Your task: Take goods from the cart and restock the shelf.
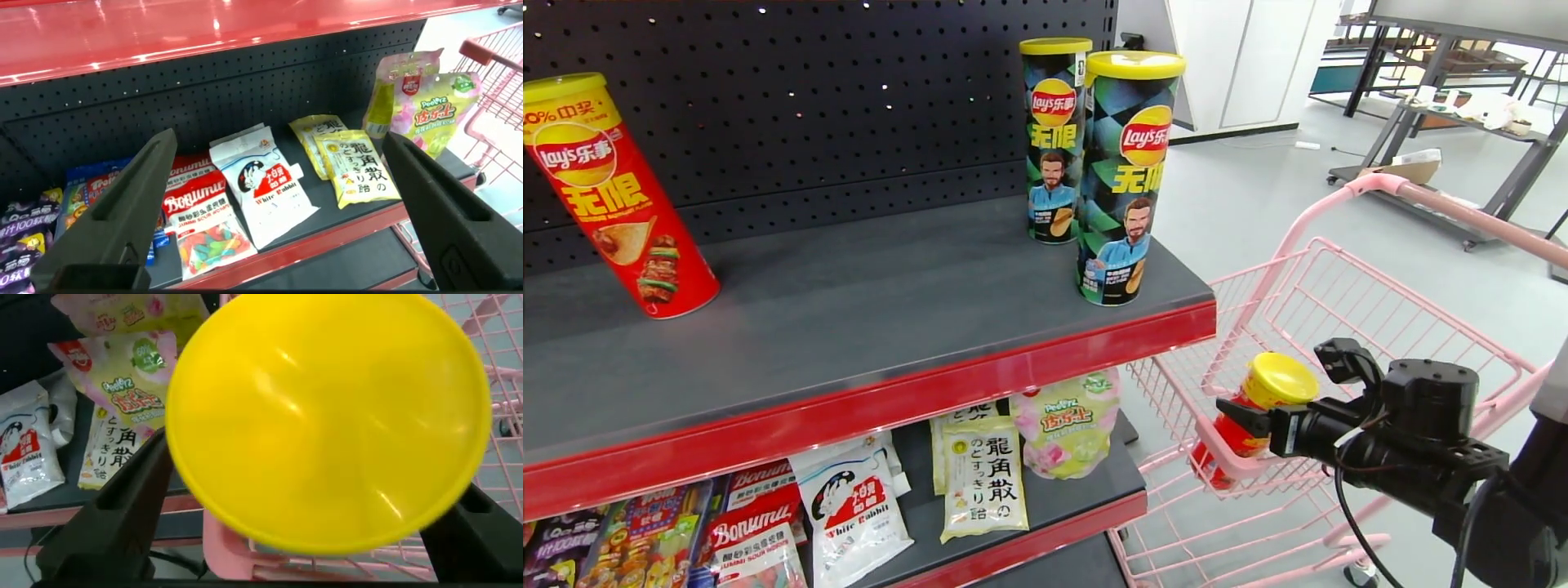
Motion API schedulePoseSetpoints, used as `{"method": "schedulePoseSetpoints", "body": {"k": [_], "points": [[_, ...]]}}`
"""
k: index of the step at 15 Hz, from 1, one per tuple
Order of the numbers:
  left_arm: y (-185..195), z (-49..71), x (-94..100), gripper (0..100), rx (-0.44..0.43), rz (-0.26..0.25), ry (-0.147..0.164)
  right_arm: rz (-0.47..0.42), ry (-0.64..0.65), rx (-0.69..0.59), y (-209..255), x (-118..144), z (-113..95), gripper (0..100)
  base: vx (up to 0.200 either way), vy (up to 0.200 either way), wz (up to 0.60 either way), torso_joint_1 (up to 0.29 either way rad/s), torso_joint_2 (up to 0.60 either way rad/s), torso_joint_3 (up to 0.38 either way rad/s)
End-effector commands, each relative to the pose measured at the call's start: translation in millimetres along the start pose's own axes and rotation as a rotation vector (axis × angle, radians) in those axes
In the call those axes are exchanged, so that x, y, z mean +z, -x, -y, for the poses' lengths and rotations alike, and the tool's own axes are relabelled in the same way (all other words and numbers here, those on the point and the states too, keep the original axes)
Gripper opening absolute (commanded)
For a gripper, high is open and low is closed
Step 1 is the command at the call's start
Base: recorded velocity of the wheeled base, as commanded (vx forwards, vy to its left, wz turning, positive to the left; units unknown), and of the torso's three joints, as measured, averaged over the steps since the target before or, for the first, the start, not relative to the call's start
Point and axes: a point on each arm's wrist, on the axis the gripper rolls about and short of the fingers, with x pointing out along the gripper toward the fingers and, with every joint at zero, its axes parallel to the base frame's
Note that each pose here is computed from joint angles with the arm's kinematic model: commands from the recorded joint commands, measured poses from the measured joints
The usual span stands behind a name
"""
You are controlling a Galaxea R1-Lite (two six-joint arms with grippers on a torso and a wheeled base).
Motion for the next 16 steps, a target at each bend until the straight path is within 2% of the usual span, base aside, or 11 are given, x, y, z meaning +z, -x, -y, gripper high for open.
{"method": "schedulePoseSetpoints", "body": {"k": [1,2,3,8,9,11,13,16], "points": [[-0.1,0.0,0.0,100,0.000,-0.001,0.000,-0.019,0.003,0.003,-7.7,-5.1,-1.0,100,0.000,0.000,0.00,0.000,0.00,0.000],[-0.1,0.0,0.0,100,0.000,-0.001,0.000,-0.022,0.004,-0.001,-10.1,-7.3,-1.3,100,0.000,0.000,0.00,0.000,0.00,0.000],[-0.1,0.0,0.0,100,0.000,-0.001,0.000,-0.008,0.008,-0.004,-11.0,-6.6,-2.0,0,0.000,0.000,0.00,0.000,0.00,0.000],[-0.1,0.0,0.0,100,0.000,-0.001,0.002,-0.004,0.017,0.009,-13.0,-8.2,-7.0,0,0.000,0.000,0.00,0.000,0.00,0.000],[-0.1,0.0,0.0,100,0.000,-0.001,0.002,0.043,0.024,-0.023,-11.9,1.5,-7.5,0,0.000,0.000,0.00,0.000,0.00,0.000],[-0.1,0.0,0.0,100,0.000,-0.001,0.002,0.150,0.072,-0.045,-7.8,31.3,-10.1,0,0.000,0.000,0.00,0.000,0.00,0.000],[-0.1,0.0,0.0,100,0.000,-0.001,0.002,0.215,0.144,-0.059,4.7,59.3,-12.2,0,0.000,0.000,0.00,0.000,0.00,0.000],[-0.1,0.0,0.0,100,0.000,-0.001,0.003,0.310,0.185,-0.085,42.0,123.7,-22.3,0,0.000,0.000,0.00,0.000,0.00,0.000]]}}
